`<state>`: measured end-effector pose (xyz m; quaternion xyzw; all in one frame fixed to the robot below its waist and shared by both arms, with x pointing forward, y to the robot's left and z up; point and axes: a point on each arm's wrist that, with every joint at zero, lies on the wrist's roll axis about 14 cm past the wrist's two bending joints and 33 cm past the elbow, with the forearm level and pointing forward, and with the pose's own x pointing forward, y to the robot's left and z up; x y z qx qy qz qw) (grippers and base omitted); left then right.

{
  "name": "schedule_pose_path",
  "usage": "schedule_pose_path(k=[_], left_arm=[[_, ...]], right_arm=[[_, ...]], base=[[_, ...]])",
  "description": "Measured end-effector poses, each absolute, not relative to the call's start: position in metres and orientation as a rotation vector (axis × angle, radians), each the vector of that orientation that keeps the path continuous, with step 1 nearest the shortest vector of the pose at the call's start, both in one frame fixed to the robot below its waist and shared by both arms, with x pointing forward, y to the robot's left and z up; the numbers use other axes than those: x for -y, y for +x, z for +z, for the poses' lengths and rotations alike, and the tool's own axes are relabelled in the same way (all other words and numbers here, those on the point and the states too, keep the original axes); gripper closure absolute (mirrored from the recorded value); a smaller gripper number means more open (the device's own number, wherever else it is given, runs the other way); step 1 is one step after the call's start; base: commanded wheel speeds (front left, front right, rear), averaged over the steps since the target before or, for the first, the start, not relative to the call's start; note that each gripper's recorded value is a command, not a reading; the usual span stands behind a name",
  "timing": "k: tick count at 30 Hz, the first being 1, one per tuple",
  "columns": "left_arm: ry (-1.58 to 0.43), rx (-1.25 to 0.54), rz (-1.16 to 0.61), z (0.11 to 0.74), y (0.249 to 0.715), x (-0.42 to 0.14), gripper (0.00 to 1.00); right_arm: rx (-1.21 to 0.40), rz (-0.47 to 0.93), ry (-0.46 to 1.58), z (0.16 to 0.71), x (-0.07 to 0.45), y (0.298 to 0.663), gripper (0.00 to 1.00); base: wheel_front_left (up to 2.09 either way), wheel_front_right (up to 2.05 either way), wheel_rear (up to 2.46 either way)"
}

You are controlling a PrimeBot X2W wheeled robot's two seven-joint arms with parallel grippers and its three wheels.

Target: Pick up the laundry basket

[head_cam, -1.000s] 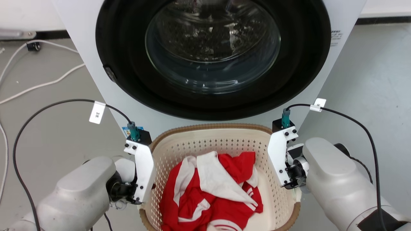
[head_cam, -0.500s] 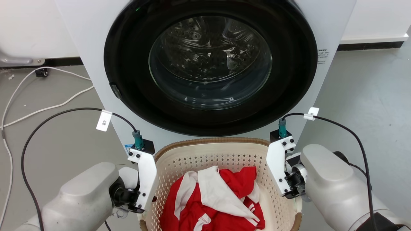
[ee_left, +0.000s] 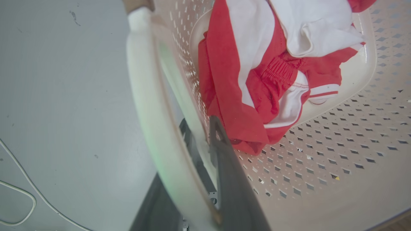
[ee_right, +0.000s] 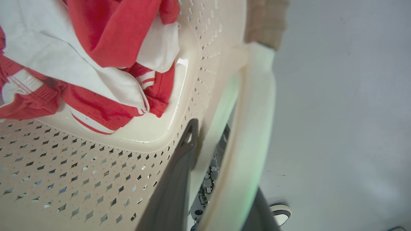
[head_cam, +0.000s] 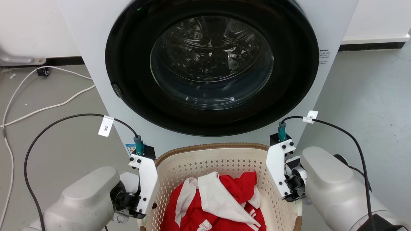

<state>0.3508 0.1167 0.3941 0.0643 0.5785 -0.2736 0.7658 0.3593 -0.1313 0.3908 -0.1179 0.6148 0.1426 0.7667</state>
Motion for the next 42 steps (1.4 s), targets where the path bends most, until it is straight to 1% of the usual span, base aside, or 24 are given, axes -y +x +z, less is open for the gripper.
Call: schedule_pose_path(k=[42], left_arm=[[0.149,-1.24,-0.57,0.3938,0.3538,-0.1212,1.0]], right_arm=[[-1.317,0.314,-0.249,0.3909,0.1295,0.3609,1.0]], base=[[0.0,0.0,0.0]])
